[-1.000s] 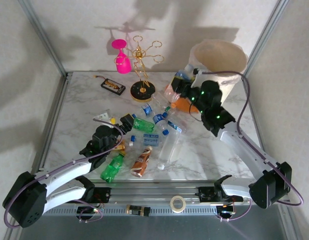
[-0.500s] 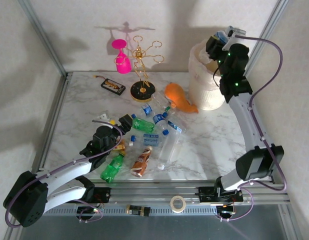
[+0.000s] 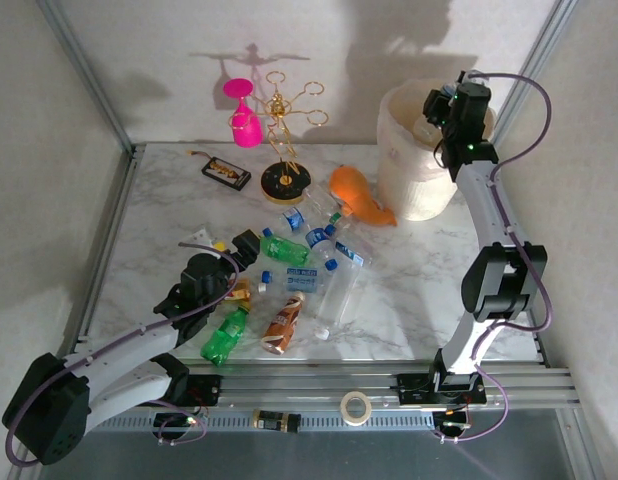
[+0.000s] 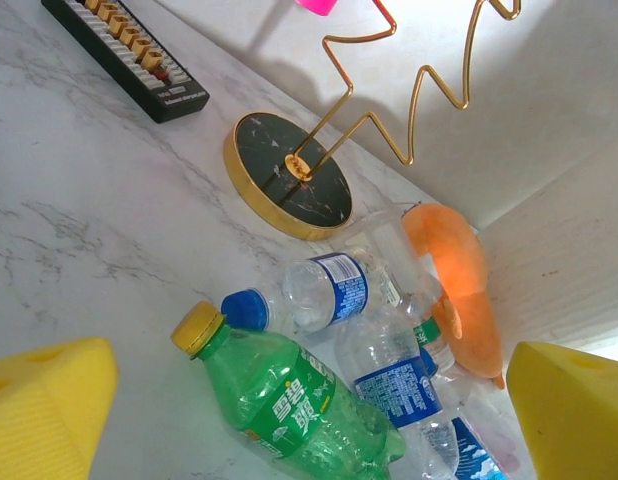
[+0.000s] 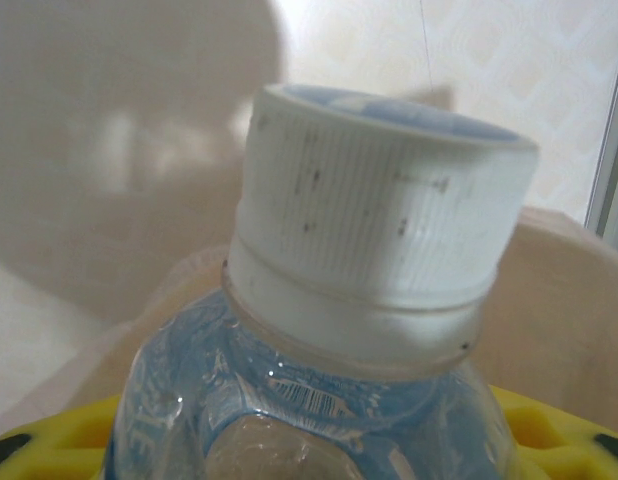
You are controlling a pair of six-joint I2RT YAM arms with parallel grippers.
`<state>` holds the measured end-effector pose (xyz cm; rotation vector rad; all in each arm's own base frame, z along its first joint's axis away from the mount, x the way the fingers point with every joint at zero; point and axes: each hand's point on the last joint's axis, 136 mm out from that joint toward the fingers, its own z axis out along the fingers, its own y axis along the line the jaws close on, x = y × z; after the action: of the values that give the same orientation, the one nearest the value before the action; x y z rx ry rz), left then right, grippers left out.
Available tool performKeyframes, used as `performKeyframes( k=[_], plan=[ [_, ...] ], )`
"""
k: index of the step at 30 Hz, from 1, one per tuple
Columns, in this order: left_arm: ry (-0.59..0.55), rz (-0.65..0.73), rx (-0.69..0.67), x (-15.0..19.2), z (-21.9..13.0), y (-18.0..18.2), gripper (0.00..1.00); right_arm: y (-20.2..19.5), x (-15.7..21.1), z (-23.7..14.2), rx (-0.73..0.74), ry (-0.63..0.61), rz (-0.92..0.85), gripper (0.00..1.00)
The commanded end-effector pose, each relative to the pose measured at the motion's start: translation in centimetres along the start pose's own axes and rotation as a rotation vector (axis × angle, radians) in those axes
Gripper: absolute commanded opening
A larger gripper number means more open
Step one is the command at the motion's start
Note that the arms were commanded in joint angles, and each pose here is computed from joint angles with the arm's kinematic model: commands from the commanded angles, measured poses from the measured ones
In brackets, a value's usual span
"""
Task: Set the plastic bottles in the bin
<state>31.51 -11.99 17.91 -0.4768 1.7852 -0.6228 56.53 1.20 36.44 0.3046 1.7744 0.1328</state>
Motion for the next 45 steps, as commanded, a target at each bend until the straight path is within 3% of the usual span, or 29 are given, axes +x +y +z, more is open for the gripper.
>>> performKeyframes(
  k=[1,4,11,18,24,29,37,45],
  plan=[
    [-0.001,0.018,-0.026,0.0,-0.2,0.8,1.00,-0.5,-0.1,0.6,0.009,0.004,-0.004,0.47],
    [-0.002,0.019,-0.027,-0.1,-0.3,0.8,1.00,-0.4,0.2,1.0,0.005,0.022,0.000,0.52],
    [0.000,0.020,-0.025,-0.2,-0.3,0.7,1.00,0.1,-1.2,0.6,-0.008,0.012,0.002,0.83],
    [0.023,0.055,-0.038,-0.4,-0.6,0.5,0.99,1.8,-5.0,-2.9,-0.085,-0.058,0.018,0.99],
    [0.127,0.125,-0.104,0.6,-1.4,1.3,1.00,3.9,-6.4,-7.4,-0.139,-0.127,0.000,0.99],
    [0.241,0.148,-0.150,1.9,-2.5,2.1,1.00,5.7,-4.9,-11.4,-0.180,-0.173,0.013,0.99],
    [0.533,0.086,-0.181,7.1,-5.3,3.3,1.00,10.4,1.9,-15.3,-0.333,-0.114,0.064,0.99],
    [0.637,0.126,-0.281,9.7,-7.8,4.7,1.00,13.8,7.3,-17.2,-0.426,-0.017,0.058,0.99]
  ],
)
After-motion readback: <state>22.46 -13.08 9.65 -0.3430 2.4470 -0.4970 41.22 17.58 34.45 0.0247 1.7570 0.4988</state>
